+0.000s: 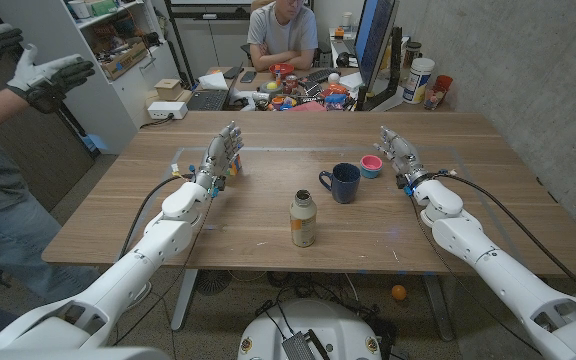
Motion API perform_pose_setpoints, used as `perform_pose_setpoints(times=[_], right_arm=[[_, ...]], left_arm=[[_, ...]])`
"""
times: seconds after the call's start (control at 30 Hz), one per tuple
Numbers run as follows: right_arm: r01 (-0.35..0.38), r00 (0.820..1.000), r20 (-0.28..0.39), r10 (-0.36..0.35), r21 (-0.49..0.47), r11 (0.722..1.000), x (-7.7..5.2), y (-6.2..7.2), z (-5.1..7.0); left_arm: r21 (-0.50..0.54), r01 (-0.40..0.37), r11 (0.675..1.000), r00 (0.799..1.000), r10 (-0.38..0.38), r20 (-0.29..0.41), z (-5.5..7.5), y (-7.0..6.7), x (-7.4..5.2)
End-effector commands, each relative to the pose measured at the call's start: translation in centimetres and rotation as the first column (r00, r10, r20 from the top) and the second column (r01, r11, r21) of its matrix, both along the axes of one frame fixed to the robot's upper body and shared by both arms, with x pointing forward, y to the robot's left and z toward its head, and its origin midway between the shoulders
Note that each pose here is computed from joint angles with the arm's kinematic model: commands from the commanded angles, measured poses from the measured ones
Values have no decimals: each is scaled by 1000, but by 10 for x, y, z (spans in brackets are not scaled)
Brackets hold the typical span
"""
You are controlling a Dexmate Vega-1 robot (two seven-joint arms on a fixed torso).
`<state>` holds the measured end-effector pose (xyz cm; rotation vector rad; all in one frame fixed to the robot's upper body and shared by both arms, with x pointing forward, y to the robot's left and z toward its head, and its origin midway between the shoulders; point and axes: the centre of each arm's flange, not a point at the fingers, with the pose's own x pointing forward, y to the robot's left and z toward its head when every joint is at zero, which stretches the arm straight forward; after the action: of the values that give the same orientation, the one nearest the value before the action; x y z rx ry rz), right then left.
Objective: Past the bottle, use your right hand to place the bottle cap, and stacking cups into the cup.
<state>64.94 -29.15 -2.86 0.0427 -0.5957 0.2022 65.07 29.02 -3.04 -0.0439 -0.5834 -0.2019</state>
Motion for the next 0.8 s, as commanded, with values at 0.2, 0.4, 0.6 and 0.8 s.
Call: perform_pose_setpoints(times=[0.2,0.4,0.6,0.8], right_arm=[[14,1000,12,-14,2,1000,-8,-6,3],[22,1000,21,-21,-11,1000,-11,-8,4],[42,999,31,-41,-38,998,-18,-14,5],[62,998,35,-60,-58,996,-25,-20,3]], left_arm=[[14,0,1000,1000,0,-10,0,-2,-5],[18,1,1000,1000,-1,-6,3,-2,-7],[23,4,1000,1000,-4,-5,4,-3,-8],[25,10,1000,1000,-10,-5,5,-6,-8]])
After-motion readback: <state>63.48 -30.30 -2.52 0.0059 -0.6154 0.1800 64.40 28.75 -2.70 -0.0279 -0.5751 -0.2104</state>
